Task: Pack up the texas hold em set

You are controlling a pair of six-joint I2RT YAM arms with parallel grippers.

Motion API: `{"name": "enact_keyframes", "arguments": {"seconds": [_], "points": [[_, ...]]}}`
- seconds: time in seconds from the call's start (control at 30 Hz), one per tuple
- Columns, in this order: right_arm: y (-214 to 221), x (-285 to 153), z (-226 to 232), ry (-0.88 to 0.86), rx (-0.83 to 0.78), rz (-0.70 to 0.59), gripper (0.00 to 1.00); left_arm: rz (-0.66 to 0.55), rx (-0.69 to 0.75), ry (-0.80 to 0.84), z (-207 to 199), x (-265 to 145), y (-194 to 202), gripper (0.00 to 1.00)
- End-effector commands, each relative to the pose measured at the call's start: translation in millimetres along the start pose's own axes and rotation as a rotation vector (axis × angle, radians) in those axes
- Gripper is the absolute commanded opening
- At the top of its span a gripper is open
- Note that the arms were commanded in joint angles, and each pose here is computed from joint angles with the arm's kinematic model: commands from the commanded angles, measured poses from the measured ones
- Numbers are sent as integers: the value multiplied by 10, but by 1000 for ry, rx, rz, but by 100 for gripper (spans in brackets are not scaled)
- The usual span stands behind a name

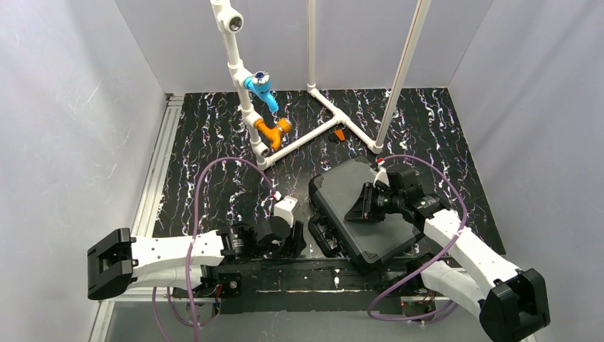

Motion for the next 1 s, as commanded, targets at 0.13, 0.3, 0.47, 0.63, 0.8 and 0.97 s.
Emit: {"name": "enact_keyframes", "arguments": {"seconds": [0.13, 0.3, 0.47, 0.63, 0.8, 0.97], "points": [[141, 103, -431, 176, 42, -26, 24, -17, -2, 24, -43, 109, -35, 49], [156, 108, -493, 207, 45, -32, 24, 8, 14, 39, -109, 193, -64, 44], [165, 121, -523, 218, 48, -28, 24, 50, 33, 32, -146, 295, -47, 36], [166, 125, -532, 220, 46, -29, 24, 68, 45, 35, -184, 366, -55, 30], [169, 133, -544, 222, 47, -28, 24, 73, 64, 30, -208, 415, -88, 22], [170, 139, -547, 220, 48, -27, 24, 80, 83, 25, -223, 458, -104, 16]]}}
Point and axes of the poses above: each gripper's point midway between its finger pads, its own x axis out along the fingers, its own z axis along the line the jaws close on, y = z × x, the point moved 8 cm from there along -x, back along the fingers, and after that the axes turned 12 degrees about x, right-handed, at the moved point
